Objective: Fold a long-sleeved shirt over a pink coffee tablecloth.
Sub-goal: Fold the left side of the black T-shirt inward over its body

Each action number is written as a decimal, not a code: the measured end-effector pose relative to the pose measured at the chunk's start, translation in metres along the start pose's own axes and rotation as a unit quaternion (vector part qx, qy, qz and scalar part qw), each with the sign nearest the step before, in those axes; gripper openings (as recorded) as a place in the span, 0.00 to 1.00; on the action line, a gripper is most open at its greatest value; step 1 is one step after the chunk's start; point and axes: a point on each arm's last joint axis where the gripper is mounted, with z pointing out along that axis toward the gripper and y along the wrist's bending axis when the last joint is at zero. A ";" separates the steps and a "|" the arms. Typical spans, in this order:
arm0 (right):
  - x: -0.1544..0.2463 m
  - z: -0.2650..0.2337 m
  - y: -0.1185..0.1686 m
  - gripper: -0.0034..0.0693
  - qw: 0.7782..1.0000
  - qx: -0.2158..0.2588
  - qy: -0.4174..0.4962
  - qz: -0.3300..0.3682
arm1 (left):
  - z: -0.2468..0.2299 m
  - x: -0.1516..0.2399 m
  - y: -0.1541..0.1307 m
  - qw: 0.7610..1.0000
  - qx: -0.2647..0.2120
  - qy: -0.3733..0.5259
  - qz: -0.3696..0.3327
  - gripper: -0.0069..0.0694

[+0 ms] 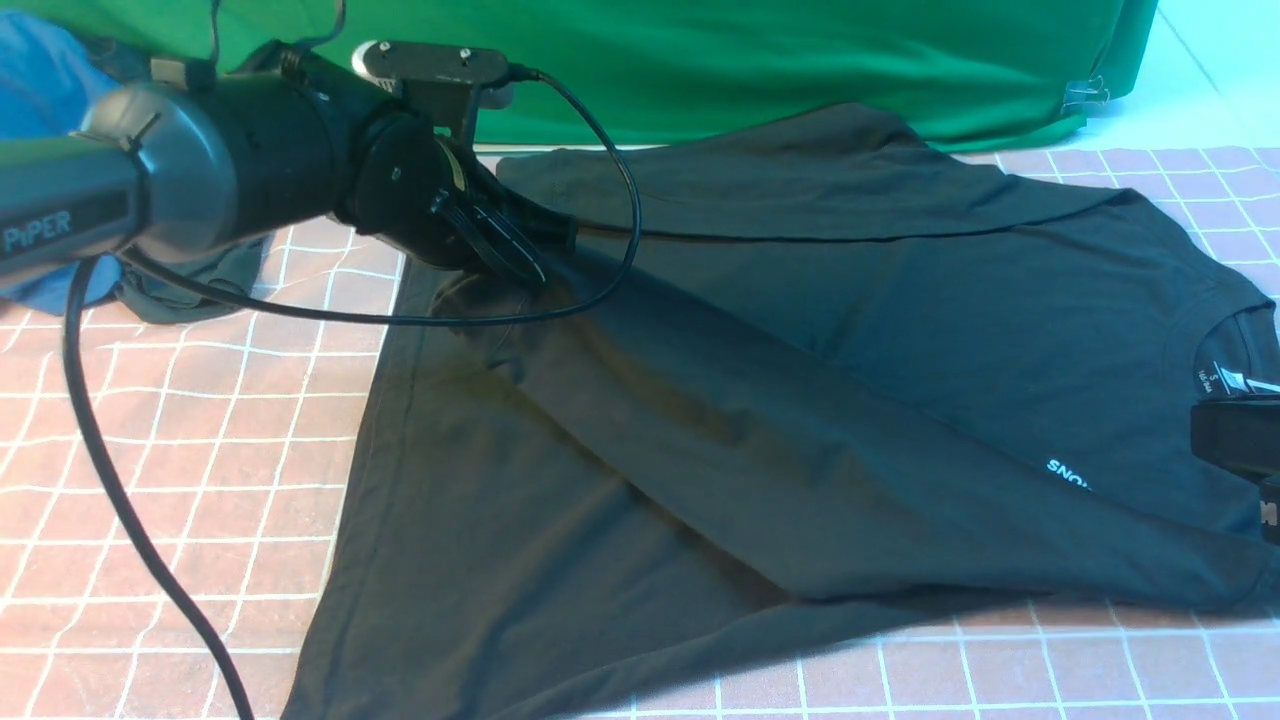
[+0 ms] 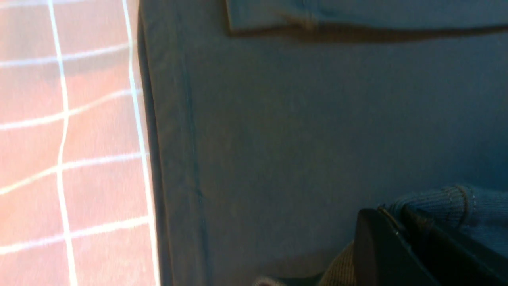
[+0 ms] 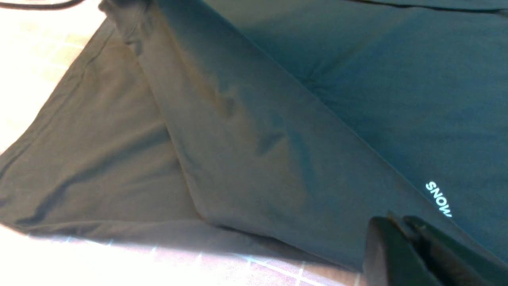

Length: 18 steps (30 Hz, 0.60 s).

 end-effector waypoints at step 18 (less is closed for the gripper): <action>0.000 0.000 0.000 0.14 1.000 0.000 0.000 0.000 | 0.028 0.007 -0.001 0.998 -0.008 -0.008 0.055 0.28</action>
